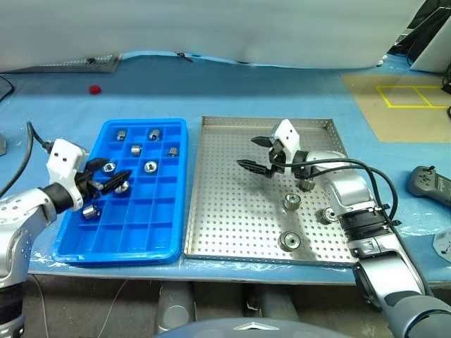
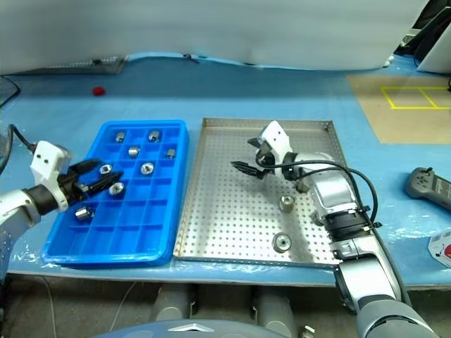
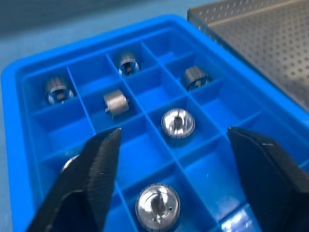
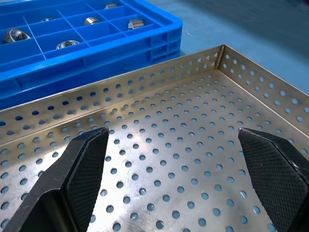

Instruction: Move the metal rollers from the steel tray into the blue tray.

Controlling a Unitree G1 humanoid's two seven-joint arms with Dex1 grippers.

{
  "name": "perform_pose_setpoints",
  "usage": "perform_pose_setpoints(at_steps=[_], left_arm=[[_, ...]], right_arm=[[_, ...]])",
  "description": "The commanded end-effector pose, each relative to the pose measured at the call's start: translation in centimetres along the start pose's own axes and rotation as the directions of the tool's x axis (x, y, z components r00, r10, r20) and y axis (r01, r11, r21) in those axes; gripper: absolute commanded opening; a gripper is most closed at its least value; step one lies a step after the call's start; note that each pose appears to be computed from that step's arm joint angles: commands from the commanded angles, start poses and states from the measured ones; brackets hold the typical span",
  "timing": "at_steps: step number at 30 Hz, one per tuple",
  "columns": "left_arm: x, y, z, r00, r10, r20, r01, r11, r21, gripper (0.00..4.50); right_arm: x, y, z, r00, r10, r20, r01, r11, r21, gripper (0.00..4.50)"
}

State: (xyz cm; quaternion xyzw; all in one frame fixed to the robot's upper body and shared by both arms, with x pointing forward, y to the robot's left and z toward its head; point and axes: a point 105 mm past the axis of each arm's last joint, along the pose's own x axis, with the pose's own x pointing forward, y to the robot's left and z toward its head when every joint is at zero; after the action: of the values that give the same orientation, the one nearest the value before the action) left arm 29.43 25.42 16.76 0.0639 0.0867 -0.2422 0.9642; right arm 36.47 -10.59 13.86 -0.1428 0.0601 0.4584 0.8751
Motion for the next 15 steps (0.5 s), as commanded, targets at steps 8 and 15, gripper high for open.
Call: perform_pose_setpoints(at_steps=[8, 15], left_arm=[[8.5, -7.0, 6.7, 0.850, -0.500, 0.164, 0.498, 0.865, 0.058, 3.68], [13.4, -14.6, 6.0, 0.572, -0.819, 0.049, 0.812, 0.574, 0.106, 3.68]], right_arm=[[-6.0, -1.5, 1.4, 0.974, -0.226, 0.029, 0.227, 0.973, -0.029, 4.50], [-11.0, -0.5, 1.1, 0.929, -0.369, -0.022, 0.369, 0.929, -0.015, 4.50]])
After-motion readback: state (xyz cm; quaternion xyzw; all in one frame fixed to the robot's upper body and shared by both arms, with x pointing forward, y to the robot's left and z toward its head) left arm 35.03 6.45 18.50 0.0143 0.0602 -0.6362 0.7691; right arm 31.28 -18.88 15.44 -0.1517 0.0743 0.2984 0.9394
